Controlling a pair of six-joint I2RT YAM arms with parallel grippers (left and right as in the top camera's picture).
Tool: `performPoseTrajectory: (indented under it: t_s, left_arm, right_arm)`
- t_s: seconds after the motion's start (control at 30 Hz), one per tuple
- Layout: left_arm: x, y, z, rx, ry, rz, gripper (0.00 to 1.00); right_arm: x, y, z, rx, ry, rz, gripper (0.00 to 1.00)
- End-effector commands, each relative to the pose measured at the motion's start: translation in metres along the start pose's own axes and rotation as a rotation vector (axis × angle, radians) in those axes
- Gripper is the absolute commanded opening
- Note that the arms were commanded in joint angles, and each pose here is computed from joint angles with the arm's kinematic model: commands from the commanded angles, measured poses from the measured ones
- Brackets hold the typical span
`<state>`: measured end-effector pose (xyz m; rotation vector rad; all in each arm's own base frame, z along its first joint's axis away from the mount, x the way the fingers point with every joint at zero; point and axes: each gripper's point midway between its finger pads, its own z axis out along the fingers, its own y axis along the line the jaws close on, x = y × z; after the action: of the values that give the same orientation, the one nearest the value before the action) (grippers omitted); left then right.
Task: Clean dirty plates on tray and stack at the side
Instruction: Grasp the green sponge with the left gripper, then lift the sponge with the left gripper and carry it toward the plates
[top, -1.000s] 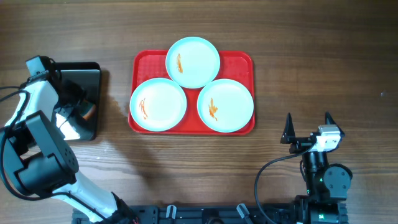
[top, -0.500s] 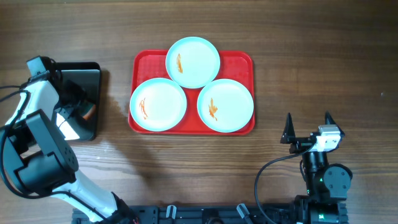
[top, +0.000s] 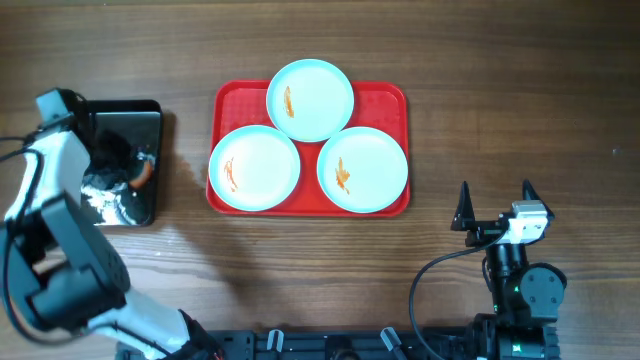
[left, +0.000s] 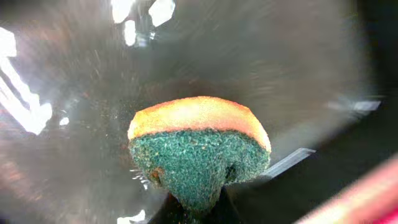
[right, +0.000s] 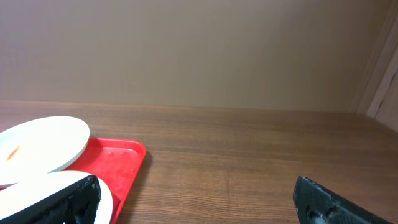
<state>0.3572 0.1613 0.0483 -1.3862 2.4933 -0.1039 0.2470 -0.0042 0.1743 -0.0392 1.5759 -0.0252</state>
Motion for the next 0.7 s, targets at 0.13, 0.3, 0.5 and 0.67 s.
performPoseTrajectory:
  t_s: [0.13, 0.3, 0.5, 0.67]
  left_arm:
    - [-0.056, -0.041, -0.134, 0.237, -0.374, 0.023, 0.04]
    - [-0.062, -0.046, -0.152, 0.275, -0.432, 0.027, 0.04]
    - [-0.078, -0.058, -0.17, 0.306, -0.538, 0.139, 0.04]
    - [-0.071, -0.048, -0.141, 0.222, -0.475, 0.232, 0.04]
  right_arm:
    - [-0.001, -0.002, 0.0, 0.012, -0.008, 0.018, 1.0]
    - [-0.001, -0.002, 0.0, 0.012, -0.008, 0.017, 1.0]
    - [-0.001, -0.002, 0.0, 0.012, -0.008, 0.017, 1.0]
    - [-0.001, -0.002, 0.0, 0.012, -0.008, 0.017, 1.0]
